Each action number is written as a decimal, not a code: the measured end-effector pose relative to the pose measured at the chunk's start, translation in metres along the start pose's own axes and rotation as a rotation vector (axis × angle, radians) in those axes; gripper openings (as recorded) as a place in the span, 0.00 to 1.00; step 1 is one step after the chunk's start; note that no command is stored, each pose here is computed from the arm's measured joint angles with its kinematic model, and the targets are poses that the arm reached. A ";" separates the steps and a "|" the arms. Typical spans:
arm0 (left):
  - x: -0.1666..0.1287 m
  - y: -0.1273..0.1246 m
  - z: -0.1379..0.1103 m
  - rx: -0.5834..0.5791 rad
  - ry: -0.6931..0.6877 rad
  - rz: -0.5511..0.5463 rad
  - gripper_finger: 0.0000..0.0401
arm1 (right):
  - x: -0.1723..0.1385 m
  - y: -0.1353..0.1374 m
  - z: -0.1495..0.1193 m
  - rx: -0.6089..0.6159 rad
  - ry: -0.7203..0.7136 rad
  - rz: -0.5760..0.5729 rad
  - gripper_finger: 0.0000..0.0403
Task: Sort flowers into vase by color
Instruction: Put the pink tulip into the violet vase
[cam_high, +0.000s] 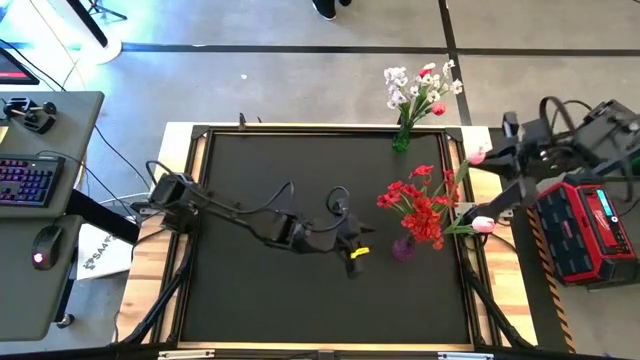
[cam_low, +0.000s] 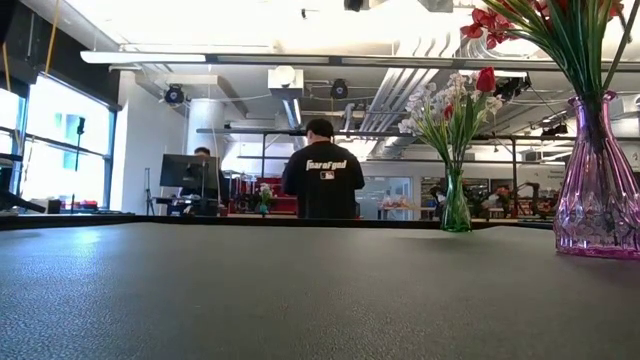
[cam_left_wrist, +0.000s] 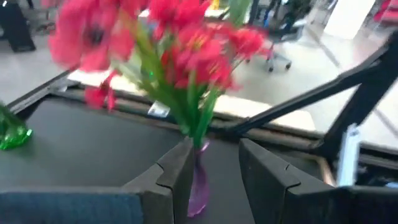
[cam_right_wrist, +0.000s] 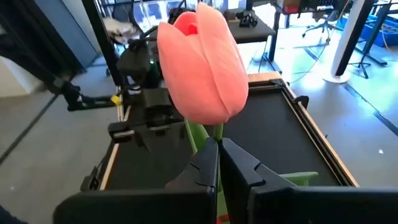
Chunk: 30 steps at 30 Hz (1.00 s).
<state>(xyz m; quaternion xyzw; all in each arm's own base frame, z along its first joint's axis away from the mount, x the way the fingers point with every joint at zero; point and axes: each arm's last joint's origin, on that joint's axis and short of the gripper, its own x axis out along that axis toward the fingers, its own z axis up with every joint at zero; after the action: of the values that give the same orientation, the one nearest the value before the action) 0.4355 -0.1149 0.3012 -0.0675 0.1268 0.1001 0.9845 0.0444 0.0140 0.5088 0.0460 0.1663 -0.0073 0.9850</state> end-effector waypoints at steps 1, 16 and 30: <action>0.002 0.001 -0.002 0.001 0.013 0.004 0.29 | 0.003 0.003 0.000 -0.007 0.010 -0.002 0.00; 0.027 0.009 -0.025 -0.003 0.076 -0.059 0.29 | 0.044 0.030 -0.037 0.000 -0.005 -0.022 0.00; 0.043 0.016 -0.036 0.062 0.082 -0.104 0.29 | 0.038 0.034 -0.045 -0.067 -0.128 -0.074 0.00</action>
<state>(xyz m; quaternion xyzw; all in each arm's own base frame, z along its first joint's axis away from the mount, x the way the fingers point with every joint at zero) 0.4647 -0.0977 0.2532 -0.0477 0.1662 0.0421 0.9840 0.0669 0.0517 0.4571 0.0063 0.1047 -0.0413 0.9936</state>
